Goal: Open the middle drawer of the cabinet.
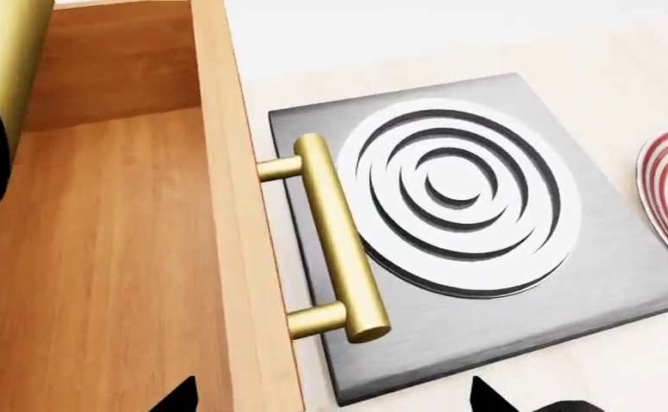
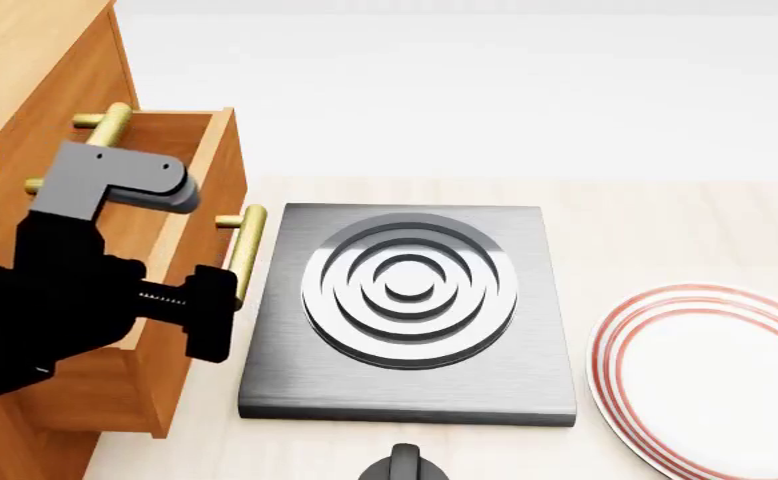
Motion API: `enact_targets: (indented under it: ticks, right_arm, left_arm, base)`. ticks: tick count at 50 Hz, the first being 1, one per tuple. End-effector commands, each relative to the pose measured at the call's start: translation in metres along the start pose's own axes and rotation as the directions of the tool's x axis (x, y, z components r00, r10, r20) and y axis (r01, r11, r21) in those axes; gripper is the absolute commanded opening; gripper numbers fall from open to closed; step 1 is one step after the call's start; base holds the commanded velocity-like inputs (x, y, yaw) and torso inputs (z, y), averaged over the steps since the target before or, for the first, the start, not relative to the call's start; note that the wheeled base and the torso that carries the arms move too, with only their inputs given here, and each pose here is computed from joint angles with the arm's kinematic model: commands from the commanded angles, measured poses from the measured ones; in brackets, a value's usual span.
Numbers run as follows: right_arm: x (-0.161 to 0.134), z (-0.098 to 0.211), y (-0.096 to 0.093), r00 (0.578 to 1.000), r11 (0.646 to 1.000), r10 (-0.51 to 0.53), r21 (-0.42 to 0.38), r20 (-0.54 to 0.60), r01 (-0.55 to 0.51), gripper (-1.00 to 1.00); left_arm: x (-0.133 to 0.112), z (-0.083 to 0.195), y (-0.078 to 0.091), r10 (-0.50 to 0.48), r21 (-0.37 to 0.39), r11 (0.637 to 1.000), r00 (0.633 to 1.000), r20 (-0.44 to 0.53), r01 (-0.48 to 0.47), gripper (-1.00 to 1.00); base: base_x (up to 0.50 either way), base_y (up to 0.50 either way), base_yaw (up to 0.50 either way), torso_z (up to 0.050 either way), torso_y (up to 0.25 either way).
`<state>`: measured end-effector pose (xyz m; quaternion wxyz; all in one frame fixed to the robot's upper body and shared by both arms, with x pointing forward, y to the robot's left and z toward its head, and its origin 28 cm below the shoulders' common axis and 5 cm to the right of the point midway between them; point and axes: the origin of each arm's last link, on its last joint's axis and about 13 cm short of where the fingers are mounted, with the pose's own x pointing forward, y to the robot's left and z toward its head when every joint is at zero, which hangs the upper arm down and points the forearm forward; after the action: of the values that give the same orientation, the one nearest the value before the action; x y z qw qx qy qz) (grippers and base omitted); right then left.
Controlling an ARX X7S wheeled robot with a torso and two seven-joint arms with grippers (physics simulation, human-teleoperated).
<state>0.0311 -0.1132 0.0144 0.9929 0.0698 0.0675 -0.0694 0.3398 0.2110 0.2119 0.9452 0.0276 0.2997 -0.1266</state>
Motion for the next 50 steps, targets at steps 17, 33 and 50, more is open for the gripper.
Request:
enact_targets:
  ticks: [17,33,50]
  right_arm:
    - [0.0,-0.001,0.001,1.0,1.0,0.001,-0.001,-0.004,-0.001,1.0]
    - [0.0,-0.002,0.0,1.0,1.0,-0.001,0.0,-0.004,0.001,1.0]
    - [0.0,-0.001,0.0,1.0,1.0,0.0,-0.005,-0.002,0.0,1.0]
  left_arm:
    - [0.011,-0.005,0.011,0.057,-0.084,0.995,0.998,0.002,-0.056,1.0]
    - [0.015,-0.015,0.007,0.004,-0.051,0.999,0.999,-0.051,-0.007,1.0]
    - [0.014,-0.015,0.001,-0.057,-0.059,0.997,0.997,-0.051,0.054,1.0]
  base:
    - [0.0,0.0,0.0,0.0,0.0]
    - [0.0,0.0,0.0,0.0,-0.001]
    - [0.0,0.0,0.0,0.0,-0.001]
